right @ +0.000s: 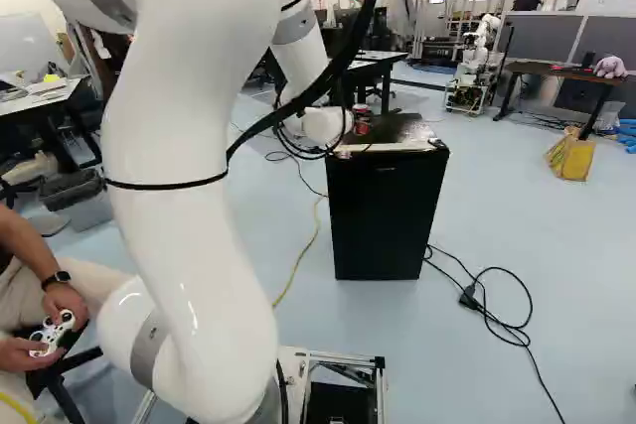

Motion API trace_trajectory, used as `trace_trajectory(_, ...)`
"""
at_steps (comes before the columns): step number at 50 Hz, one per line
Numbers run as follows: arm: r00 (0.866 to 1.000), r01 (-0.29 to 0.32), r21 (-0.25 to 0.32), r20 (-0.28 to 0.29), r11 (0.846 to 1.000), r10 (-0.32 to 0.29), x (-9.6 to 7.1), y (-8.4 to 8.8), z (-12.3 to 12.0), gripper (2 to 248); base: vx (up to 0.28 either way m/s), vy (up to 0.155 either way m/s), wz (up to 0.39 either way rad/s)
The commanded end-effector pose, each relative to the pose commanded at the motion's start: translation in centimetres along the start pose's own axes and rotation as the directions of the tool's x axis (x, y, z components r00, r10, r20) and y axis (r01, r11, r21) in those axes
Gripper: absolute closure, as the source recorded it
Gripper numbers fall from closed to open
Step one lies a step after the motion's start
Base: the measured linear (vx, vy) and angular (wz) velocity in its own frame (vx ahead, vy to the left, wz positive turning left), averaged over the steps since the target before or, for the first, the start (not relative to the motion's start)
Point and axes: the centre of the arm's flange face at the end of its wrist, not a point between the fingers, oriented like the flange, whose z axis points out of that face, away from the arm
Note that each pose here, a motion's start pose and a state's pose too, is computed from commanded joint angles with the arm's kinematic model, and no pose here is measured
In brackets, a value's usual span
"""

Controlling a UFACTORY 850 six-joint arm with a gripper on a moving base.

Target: Grab a drink from the fridge

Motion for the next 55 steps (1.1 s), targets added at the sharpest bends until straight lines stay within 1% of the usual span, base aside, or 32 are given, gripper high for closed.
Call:
trace_trajectory(12,1.000,0.008,0.030,0.012,1.000,-0.008,-1.0,-1.6,-3.4,153,0.000,0.000,0.000)
trace_trajectory(23,1.000,0.015,0.063,0.024,0.998,-0.017,-2.3,-3.1,-7.0,153,0.000,0.000,0.000)
trace_trajectory(38,0.999,0.027,0.111,0.042,0.993,-0.032,-4.7,-4.8,-12.5,153,0.000,0.000,0.000)
trace_trajectory(55,0.997,0.039,0.156,0.058,0.987,-0.048,-7.5,-5.9,-17.8,153,0.000,0.000,0.000)
